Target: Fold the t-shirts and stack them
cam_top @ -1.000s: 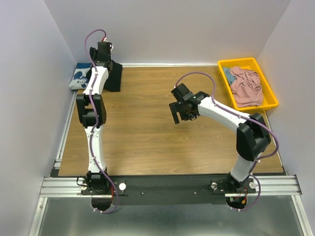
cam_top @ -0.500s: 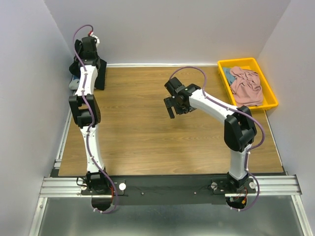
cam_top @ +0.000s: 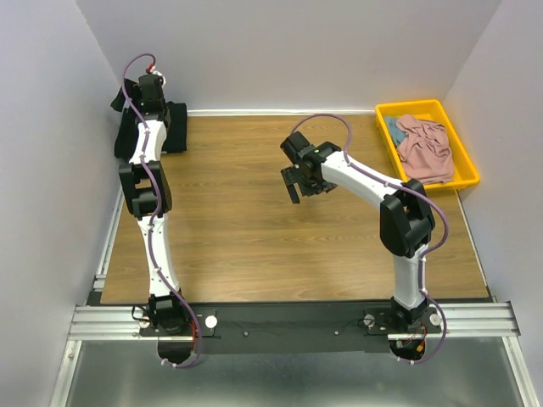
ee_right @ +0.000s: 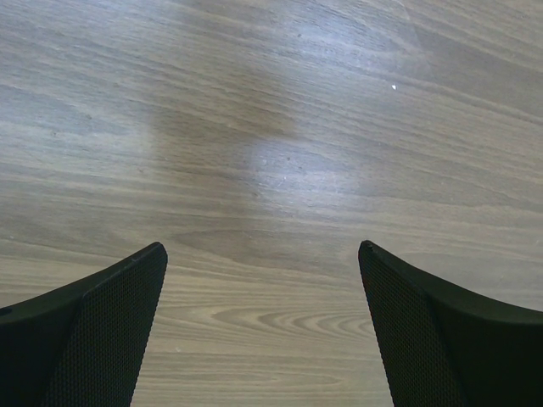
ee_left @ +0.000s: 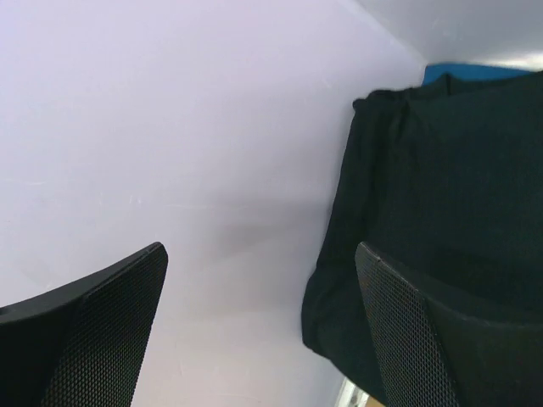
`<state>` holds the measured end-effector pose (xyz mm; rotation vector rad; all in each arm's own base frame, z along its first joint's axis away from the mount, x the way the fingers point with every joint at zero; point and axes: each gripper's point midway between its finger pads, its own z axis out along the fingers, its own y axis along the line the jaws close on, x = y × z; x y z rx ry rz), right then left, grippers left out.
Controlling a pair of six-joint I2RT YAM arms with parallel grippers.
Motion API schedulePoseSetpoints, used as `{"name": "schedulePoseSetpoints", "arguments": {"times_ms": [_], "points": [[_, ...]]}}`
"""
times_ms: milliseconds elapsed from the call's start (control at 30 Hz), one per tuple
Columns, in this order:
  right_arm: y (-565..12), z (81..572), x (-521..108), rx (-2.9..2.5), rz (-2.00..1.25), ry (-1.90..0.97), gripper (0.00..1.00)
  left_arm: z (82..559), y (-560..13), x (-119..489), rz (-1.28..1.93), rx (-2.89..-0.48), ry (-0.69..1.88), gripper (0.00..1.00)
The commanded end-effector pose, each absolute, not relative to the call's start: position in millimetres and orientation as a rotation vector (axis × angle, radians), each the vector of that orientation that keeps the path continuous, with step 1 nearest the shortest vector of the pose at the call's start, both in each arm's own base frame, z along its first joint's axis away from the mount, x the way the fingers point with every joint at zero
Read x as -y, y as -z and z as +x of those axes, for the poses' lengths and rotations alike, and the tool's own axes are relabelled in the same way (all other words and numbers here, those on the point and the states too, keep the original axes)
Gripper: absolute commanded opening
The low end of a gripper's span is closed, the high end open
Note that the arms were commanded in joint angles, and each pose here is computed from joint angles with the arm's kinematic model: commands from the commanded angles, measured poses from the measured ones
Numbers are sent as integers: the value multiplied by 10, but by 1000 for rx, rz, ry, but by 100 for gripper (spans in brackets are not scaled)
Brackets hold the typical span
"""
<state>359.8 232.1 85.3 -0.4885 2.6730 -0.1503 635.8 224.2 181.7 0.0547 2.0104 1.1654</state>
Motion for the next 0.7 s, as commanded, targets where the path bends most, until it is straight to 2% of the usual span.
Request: {"name": "schedulePoseSetpoints", "arguments": {"times_ms": [0, 167, 267, 300, 400, 433, 500, 533, 567, 667], "points": [[-947, 3578, -2165, -2674, -388, 210, 100, 6405, -2164, -2206, -76, -1913, -1073, 98], [-992, 3513, -1937, -2675, -251, 231, 100, 6429, -2374, -1833, -117, -1880, -862, 99], [-1034, 3477, -1671, -2675, -137, 241, 100, 6373, -2482, -1282, -76, -1879, -698, 99], [-1083, 3453, -1494, -2674, -68, 237, 100, 6316, -2727, -986, -74, -1839, -623, 99], [-1243, 3503, -1127, -2626, 82, 196, 100, 6145, -2712, -364, -27, -1866, -455, 99], [-1384, 3473, -1000, -2588, 129, 164, 100, 6017, -2988, -139, -87, -1820, -345, 99], [-1527, 3479, -659, -2543, 231, 162, 100, 5852, -2917, 414, -78, -1855, -118, 99], [-1610, 3488, -534, -2508, 268, 156, 100, 5694, -3166, 570, -95, -1818, -6, 99], [-1768, 3414, -407, -2455, 301, 138, 100, 5558, -2968, 873, -129, -1866, 189, 98], [-2195, 3267, -58, -2299, 423, 138, 100, 5057, -2989, 1129, -158, -1882, 374, 98]]}}
